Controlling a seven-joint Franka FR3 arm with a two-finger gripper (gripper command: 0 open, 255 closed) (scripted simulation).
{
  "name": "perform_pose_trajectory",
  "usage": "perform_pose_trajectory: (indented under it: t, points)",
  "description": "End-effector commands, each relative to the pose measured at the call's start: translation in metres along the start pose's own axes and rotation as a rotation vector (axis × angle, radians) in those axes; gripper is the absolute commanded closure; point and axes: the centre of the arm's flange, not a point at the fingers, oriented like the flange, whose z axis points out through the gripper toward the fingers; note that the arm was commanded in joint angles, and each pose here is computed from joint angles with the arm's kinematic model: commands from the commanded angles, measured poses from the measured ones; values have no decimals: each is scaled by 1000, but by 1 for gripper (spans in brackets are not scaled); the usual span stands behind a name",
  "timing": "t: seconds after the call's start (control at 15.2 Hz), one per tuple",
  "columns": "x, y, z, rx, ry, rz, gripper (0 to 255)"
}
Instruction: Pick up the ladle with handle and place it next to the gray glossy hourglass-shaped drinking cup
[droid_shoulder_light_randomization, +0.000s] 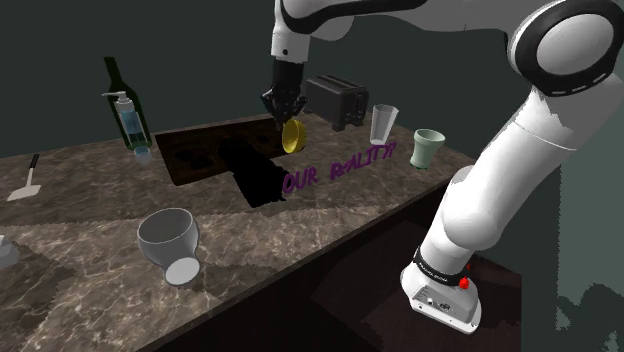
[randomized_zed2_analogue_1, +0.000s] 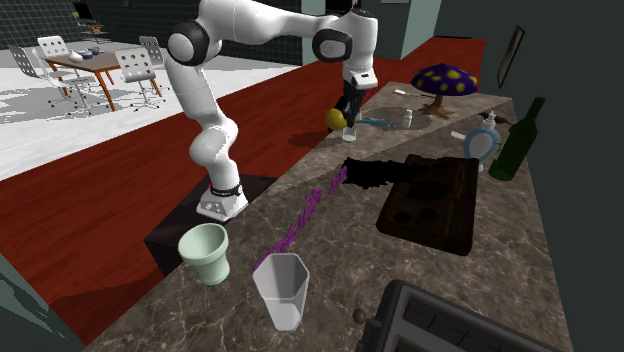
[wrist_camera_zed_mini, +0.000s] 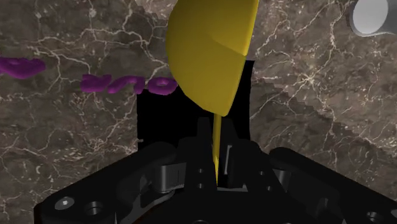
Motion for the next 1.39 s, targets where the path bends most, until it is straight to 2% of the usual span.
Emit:
perform_pose_trajectory:
  t: [0.0,0.66,1.32]
  points:
    - [-13,-20,10,0,0,3,255]
    - [-88,-127,33,0,0,3,255]
    - [-83,-119,85,0,0,3,255]
